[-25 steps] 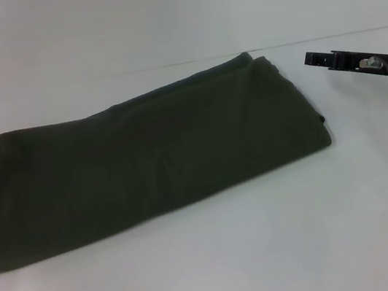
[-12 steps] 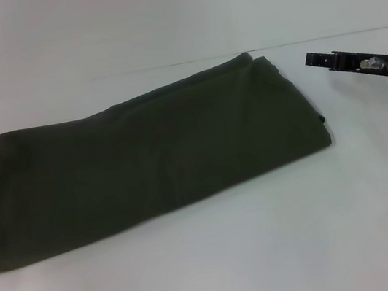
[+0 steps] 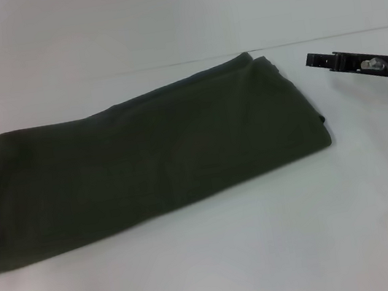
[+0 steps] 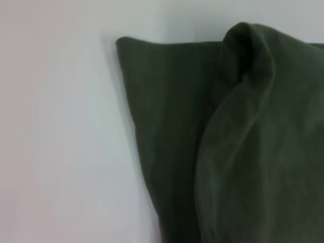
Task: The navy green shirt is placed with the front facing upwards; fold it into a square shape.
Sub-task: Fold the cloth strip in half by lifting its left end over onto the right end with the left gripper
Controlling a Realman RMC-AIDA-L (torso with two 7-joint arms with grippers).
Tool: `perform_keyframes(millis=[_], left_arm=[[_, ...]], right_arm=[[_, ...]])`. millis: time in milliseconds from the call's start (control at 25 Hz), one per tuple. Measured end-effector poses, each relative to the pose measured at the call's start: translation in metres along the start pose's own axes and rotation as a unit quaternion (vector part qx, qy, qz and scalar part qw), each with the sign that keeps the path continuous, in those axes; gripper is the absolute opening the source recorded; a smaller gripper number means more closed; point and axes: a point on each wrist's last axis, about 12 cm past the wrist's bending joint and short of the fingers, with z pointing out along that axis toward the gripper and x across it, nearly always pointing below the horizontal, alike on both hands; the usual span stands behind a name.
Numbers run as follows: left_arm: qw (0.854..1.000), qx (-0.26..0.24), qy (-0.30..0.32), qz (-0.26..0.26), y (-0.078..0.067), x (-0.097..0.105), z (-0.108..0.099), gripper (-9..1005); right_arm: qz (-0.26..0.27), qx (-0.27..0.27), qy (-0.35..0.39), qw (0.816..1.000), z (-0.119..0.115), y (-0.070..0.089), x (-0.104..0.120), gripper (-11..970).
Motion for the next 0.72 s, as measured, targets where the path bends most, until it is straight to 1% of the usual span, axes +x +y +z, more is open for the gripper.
perform_keyframes(millis=[200,720], left_arm=[[1.000,-0.014,0.010,0.003,-0.0018,-0.0003,0.0061,868],[1.000,-0.024,-0.001,-0.001,-0.0008,-0.0035,0.0070,863]], right_arm=[[0.000,0.001,0.000,1.000,-0.0003,-0.0006,0.0006,777],[0.001,0.001,0.001,1.000,-0.0006,-0.0012,0.0014,777]])
